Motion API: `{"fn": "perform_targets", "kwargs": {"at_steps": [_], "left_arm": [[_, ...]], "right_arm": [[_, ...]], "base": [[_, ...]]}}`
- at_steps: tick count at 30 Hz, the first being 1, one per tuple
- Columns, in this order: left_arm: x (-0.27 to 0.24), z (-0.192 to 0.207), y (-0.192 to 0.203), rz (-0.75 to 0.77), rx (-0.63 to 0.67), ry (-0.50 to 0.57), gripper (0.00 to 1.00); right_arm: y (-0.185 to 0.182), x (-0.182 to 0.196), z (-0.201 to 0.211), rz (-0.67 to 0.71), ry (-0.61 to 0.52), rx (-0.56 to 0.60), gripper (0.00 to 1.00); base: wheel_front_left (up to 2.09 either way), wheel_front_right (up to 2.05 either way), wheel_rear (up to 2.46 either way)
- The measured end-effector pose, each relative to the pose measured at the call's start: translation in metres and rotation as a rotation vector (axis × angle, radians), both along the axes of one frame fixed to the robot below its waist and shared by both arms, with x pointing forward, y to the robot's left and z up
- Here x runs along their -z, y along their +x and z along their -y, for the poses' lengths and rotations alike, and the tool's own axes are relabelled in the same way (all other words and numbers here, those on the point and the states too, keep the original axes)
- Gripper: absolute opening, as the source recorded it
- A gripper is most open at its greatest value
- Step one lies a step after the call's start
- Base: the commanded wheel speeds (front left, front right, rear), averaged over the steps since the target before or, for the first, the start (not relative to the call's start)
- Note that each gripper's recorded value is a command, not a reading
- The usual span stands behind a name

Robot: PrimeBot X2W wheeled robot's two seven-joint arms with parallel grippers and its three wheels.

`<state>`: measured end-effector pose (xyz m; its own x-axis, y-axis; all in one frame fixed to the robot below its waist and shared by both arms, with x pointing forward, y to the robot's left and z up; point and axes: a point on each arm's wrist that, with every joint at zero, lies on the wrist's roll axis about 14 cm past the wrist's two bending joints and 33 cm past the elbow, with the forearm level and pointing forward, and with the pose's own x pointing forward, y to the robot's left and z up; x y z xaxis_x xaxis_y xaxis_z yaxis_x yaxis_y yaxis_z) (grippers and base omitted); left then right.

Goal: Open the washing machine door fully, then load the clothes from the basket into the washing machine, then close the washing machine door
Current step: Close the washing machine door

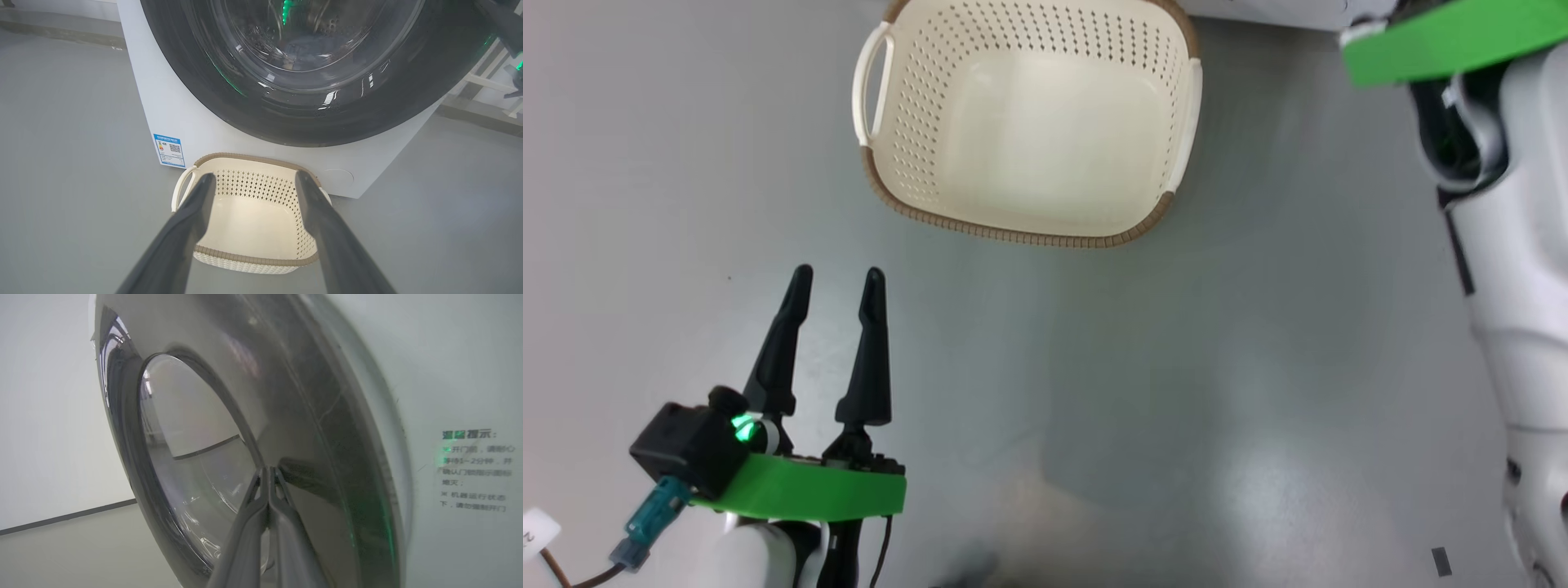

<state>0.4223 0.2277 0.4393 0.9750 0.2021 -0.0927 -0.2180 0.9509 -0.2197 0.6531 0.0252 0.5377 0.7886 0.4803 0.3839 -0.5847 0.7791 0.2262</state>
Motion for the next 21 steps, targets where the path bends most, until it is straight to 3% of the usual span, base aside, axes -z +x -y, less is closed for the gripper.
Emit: {"fn": "perform_targets", "kwargs": {"at_steps": [10,21], "left_arm": [[0.018,0.009,0.015,-0.026,0.041,-0.009,1.00],[0.024,0.017,0.025,-0.027,0.064,-0.027,1.00]], "right_arm": [[0.032,-0.009,0.007,0.032,0.028,0.030,0.00],[0.033,-0.013,0.007,0.045,0.018,0.019,0.00]], "base": [[0.00,0.00,0.00],[0.00,0.00,0.00]]}}
